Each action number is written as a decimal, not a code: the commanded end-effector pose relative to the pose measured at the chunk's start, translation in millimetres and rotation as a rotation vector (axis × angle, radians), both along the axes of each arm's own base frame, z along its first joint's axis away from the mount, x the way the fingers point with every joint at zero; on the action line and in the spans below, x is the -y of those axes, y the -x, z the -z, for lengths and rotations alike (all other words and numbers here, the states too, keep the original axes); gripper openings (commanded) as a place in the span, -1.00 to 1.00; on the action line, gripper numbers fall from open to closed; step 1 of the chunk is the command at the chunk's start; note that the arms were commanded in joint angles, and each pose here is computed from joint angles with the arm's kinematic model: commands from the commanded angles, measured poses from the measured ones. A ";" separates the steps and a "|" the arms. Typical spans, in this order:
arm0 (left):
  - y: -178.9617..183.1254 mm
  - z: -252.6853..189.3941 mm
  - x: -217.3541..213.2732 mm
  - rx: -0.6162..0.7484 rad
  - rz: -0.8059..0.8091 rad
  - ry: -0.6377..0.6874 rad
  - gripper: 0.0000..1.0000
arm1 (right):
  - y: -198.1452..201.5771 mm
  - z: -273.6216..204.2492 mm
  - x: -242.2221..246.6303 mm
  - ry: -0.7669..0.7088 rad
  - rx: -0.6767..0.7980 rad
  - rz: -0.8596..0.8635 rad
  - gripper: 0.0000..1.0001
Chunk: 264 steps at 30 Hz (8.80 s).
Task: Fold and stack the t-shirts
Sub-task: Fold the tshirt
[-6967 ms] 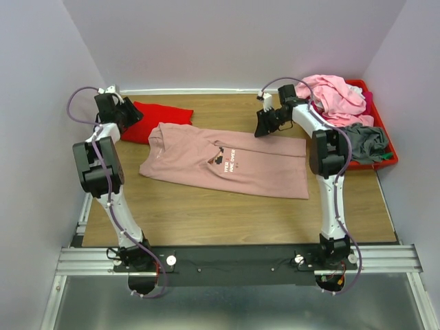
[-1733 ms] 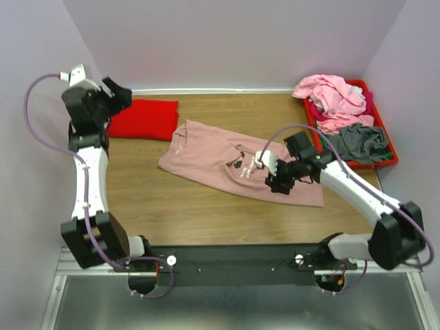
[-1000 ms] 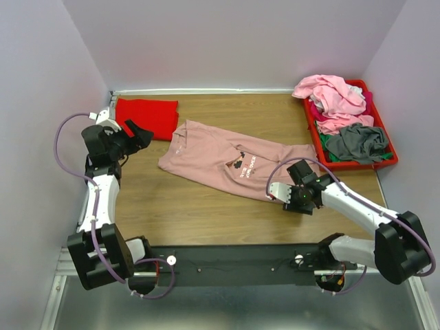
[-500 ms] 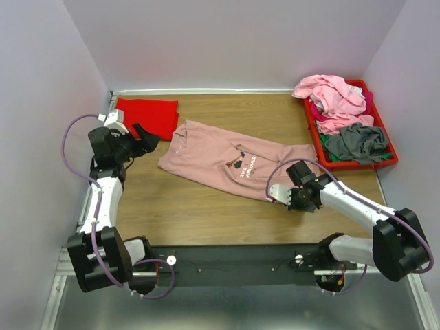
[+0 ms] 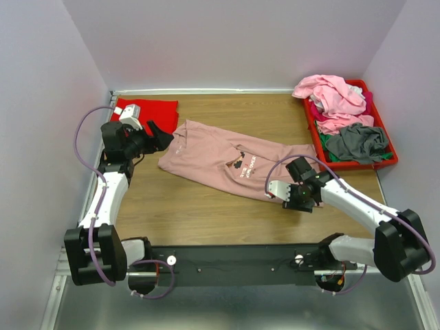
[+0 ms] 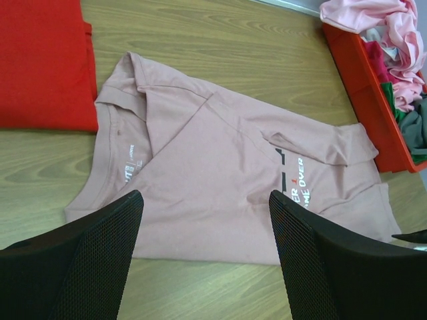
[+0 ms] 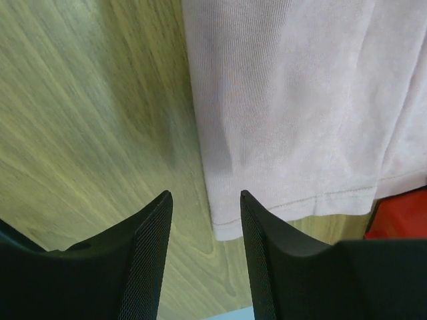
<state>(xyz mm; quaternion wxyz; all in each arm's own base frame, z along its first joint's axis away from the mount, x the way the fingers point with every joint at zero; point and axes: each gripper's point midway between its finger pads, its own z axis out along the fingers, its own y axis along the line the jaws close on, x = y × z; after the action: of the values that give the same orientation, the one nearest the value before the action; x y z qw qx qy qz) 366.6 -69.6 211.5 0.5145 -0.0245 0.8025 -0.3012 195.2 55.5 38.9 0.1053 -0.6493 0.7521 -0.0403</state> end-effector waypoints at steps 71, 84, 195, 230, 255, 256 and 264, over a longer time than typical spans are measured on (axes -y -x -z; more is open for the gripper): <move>-147.0 151.9 112.1 -0.668 -0.737 -0.014 0.30 | -38.4 -16.4 -35.4 -0.287 0.010 0.279 0.57; -178.2 184.7 113.3 -0.719 -0.683 -0.102 0.02 | -49.9 -48.9 -55.5 -0.435 0.083 0.306 0.58; -103.1 193.6 56.6 -0.637 -0.340 -0.358 0.08 | -260.5 -45.4 -113.9 -0.922 -0.266 0.763 0.34; -222.8 9.4 66.6 -0.194 -0.025 -0.277 -0.04 | -204.2 -71.5 -78.2 -0.804 -0.050 0.480 0.39; 176.2 -26.2 224.8 0.249 0.620 -0.204 0.40 | -14.7 -80.7 -61.8 -0.678 -0.109 -0.367 0.87; 208.8 -15.2 241.9 0.228 0.702 -0.203 0.40 | -9.3 -77.6 -59.4 -0.669 -0.124 -0.391 0.87; 273.9 74.9 276.6 0.052 0.762 -0.360 0.30 | 16.4 -64.2 -46.1 -0.605 -0.184 -0.414 0.79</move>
<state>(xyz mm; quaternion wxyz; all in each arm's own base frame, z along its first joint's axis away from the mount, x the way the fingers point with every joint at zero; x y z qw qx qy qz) 77.5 -345.8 162.4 0.3684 0.4125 0.7396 -0.3836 198.4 112.9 108.3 0.2612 -0.7125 0.5951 0.2644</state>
